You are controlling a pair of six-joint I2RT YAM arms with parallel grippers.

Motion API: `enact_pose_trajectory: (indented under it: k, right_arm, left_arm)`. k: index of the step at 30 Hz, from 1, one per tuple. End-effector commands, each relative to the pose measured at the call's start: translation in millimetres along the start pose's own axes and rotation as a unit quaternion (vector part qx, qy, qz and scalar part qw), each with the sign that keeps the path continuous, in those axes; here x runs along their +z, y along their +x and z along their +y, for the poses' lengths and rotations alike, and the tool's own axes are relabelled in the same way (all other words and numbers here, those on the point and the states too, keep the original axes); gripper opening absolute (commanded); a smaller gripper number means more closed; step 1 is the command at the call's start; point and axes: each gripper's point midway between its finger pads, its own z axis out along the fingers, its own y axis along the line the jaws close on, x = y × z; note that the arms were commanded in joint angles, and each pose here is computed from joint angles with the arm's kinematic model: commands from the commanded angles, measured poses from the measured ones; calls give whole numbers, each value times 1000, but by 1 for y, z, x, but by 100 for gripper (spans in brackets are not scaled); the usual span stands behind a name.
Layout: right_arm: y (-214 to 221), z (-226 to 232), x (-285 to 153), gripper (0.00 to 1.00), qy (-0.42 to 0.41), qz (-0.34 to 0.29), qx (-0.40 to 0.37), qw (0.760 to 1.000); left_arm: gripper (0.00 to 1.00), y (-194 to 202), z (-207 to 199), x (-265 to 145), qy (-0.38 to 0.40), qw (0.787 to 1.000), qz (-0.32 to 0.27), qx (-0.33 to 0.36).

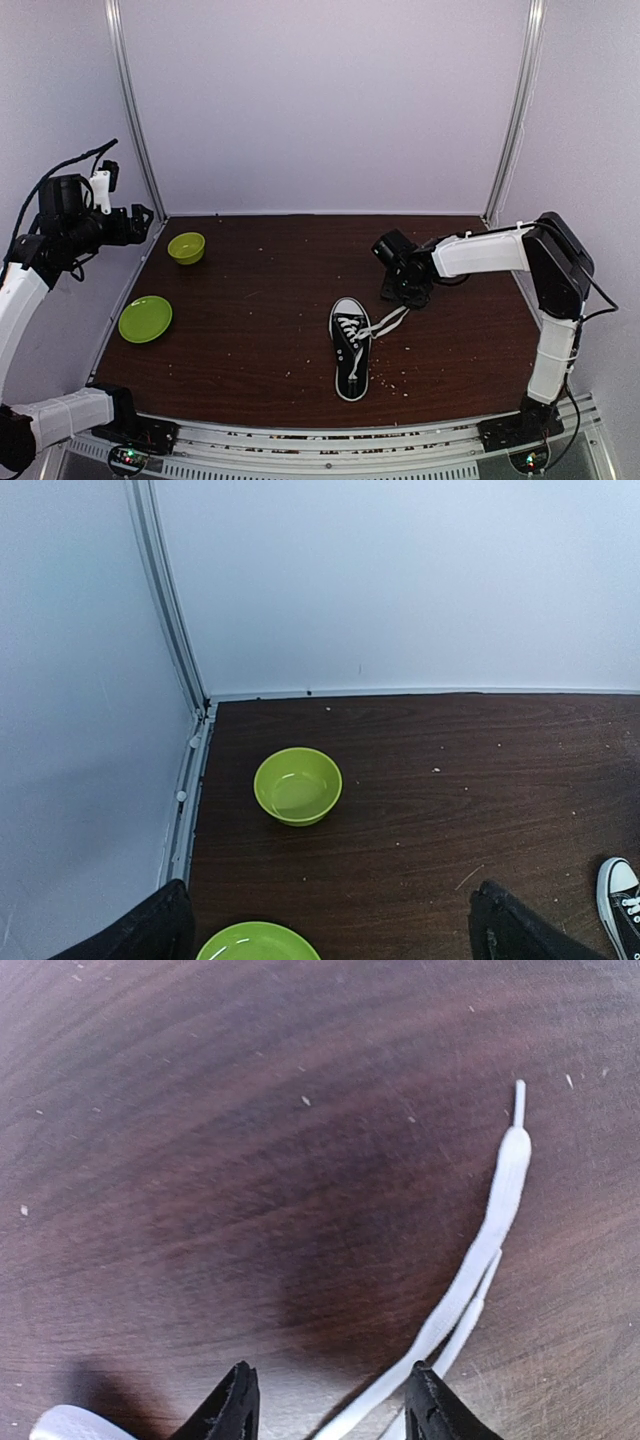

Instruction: Tie the shoes

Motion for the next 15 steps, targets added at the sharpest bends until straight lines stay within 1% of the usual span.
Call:
enact_pose_trajectory:
  k: [1,8,12,15]
  right_arm:
    - [9,-19,7,50,30,4,13,999]
    - [14,-20,14,49,34,13,9,999]
    - [17,-25,18,44,44,15,1,999]
    - [18,-25,20,22,45,17,-2,999]
  left_arm:
    - [98,-5,-1,0,5,1000,-10,-1]
    - [98,-4,-1,1,6,1000,-8,-1]
    - [98,-4,-1,1,6,1000,-8,-1]
    - [98,-4,-1,1,7,1000,-7,-2]
